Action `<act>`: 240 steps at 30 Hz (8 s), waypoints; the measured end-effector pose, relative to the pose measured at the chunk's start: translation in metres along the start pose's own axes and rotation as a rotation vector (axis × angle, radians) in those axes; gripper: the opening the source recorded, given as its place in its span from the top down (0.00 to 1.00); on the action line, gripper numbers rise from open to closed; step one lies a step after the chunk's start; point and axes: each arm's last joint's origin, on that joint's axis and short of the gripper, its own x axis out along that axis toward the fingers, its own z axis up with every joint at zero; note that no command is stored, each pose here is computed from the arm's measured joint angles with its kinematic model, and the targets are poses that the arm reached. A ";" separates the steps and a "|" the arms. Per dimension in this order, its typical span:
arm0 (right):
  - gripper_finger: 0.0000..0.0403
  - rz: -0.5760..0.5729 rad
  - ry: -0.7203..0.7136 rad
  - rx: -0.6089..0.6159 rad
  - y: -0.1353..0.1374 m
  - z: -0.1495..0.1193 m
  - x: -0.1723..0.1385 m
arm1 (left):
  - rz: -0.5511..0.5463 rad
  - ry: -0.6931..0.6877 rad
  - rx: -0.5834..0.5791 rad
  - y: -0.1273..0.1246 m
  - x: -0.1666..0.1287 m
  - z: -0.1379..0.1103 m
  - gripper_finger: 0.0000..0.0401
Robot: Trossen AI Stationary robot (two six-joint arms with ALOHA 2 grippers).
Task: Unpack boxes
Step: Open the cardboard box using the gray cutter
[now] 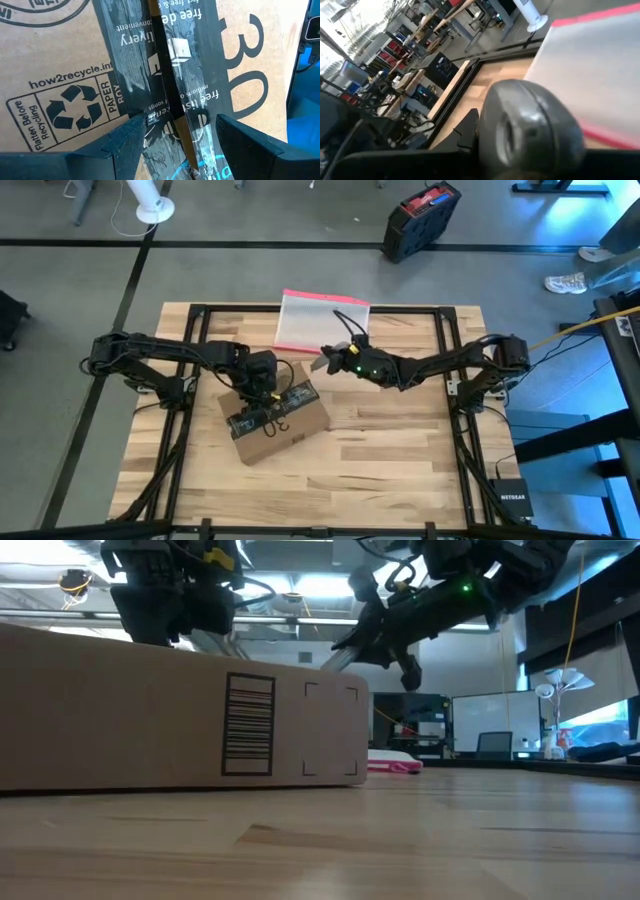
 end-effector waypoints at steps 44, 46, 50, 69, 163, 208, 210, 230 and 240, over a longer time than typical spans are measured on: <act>0.83 0.053 -0.169 0.470 -0.037 -0.057 0.004 | -0.016 -0.014 -0.037 0.003 -0.001 0.002 0.40; 0.83 0.054 -0.172 0.479 -0.037 -0.058 0.005 | -0.016 -0.014 -0.037 0.003 -0.001 0.002 0.40; 0.83 0.063 -0.159 0.475 -0.037 -0.058 0.005 | -0.018 -0.013 -0.037 0.003 -0.001 0.002 0.40; 0.83 0.121 -0.060 0.462 -0.037 -0.066 -0.003 | 0.060 -0.140 0.114 0.000 -0.036 0.022 0.40; 0.83 0.137 0.003 0.383 -0.038 -0.041 0.026 | 0.328 -0.206 0.451 0.081 -0.050 0.070 0.40; 0.83 0.109 -0.002 0.298 0.008 -0.064 0.021 | 0.136 -0.188 0.368 0.128 -0.039 0.073 0.40; 0.83 0.106 -0.008 0.296 0.009 -0.066 0.019 | 0.128 -0.183 0.360 0.130 -0.037 0.074 0.40; 0.83 0.106 0.010 0.261 -0.005 -0.046 0.035 | 0.240 -0.180 0.295 0.110 -0.069 0.073 0.40; 0.83 0.111 0.012 0.224 -0.010 -0.040 0.039 | 0.197 0.075 -0.024 0.125 -0.061 0.029 0.40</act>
